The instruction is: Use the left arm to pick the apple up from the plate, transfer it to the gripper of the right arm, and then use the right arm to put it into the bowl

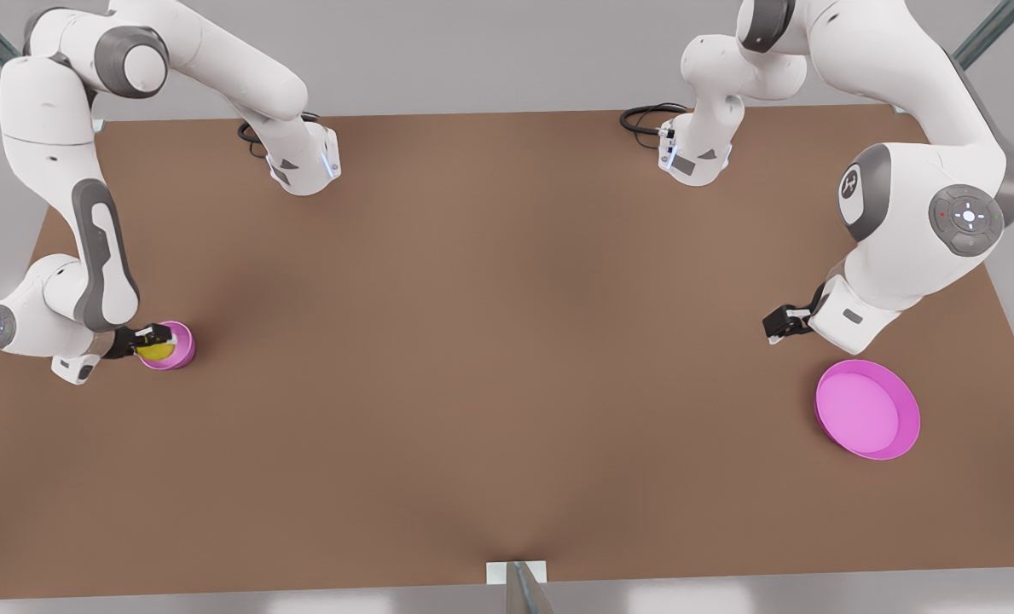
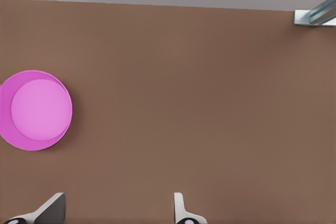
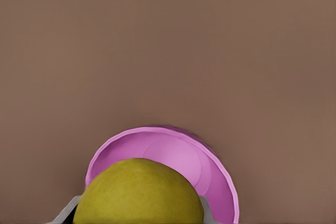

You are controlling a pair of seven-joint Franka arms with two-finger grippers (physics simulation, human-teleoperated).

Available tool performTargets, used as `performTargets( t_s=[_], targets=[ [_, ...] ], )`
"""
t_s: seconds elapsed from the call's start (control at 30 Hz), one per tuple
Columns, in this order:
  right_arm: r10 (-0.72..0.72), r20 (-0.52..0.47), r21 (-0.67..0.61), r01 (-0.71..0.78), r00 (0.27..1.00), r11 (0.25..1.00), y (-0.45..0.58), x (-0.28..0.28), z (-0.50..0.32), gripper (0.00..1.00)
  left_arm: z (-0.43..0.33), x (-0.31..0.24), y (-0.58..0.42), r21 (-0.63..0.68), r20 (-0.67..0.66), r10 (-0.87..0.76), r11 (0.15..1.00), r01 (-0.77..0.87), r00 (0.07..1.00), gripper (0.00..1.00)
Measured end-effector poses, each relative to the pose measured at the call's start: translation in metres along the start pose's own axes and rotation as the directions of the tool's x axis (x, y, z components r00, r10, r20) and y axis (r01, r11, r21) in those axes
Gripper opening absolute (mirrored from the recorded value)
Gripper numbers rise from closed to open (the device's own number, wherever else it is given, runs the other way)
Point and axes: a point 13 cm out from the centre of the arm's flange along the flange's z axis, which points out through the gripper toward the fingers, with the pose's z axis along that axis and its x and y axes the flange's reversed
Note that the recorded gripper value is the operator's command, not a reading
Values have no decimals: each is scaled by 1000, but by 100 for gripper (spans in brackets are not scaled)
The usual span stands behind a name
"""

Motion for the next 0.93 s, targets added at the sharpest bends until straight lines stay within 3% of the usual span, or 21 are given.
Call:
performTargets(
  t_s=[0.07, 0.1, 0.13, 0.23, 0.37, 0.47, 0.57, 0.7, 0.8, 0.93],
  targets=[
    [-13, 0, -3, 13, 1000, 1000, -1, 0, 6, 62, 0, 0, 0, 0, 0, -5, 1000, 5, 1000, 100],
    [-19, 0, -3, 19, 1000, 1000, -2, 0, 8, 67, 1, 0, 0, 0, -1, -7, 1000, 7, 1000, 100],
    [-25, 1, -2, 25, 1000, 1000, -2, -1, 9, 80, 1, 0, 0, 0, -1, -9, 1000, 9, 1000, 100],
    [-41, 4, 5, 41, 999, 999, -4, -2, 9, 99, 1, 0, 0, 0, -1, -15, 1000, 15, 1000, 100],
    [-68, 29, 39, 66, 997, 997, -3, -14, -13, 100, 1, 0, 0, 0, -1, -21, 1000, 21, 1000, 100],
    [-153, 123, 137, 136, 981, 981, 14, -71, -103, 100, 1, 0, 0, -1, -1, -25, 1000, 25, 1000, 100],
    [-325, 166, 271, 274, 931, 923, 100, -142, -206, 100, 0, 0, 1, 0, 0, -25, 1000, 25, 1000, 100],
    [-427, 143, 459, 322, 893, 828, 226, -153, -319, 100, -2, 0, 0, 1, 3, -14, 1000, 14, 1000, 100],
    [-373, 175, 448, 264, 911, 854, 271, -111, -356, 100, -3, 0, 0, 2, 4, -5, 1000, 5, 1000, 100],
    [-244, 151, 382, 171, 958, 908, 273, -123, -341, 100, -5, 1, 1, 2, 5, 3, 1000, -3, 1000, 100]
  ],
)
